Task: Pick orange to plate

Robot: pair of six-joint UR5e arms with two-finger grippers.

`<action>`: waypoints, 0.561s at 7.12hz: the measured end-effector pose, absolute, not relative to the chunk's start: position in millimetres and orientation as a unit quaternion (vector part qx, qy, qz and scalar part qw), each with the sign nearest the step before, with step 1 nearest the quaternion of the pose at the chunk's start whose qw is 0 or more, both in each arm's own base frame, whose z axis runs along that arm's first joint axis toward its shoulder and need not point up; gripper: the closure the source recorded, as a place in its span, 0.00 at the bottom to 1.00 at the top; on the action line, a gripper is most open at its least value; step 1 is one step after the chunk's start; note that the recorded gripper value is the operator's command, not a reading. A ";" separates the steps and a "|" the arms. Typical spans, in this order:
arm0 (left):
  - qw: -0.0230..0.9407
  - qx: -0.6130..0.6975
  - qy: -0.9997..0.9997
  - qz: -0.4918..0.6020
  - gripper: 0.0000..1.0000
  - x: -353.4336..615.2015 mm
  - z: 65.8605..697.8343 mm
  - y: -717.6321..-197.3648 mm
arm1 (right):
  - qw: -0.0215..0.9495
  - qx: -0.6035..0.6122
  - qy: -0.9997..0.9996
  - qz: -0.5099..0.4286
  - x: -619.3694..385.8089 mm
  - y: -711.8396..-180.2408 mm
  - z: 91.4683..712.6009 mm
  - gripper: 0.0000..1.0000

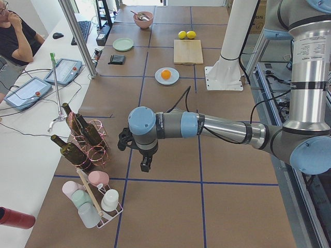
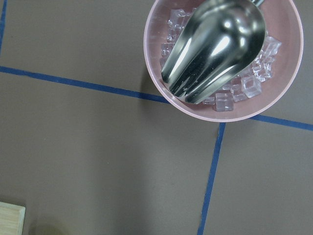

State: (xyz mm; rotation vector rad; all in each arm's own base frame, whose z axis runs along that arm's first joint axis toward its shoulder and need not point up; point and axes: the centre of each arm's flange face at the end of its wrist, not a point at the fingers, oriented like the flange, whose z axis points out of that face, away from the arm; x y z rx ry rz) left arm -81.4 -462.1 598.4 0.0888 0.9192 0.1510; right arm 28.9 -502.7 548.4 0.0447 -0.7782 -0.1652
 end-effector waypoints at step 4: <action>0.907 0.034 0.413 0.080 0.00 -80.2 617.9 -467.2 | 0.921 0.011 -0.383 -0.076 28.4 -508.8 560.7 0.00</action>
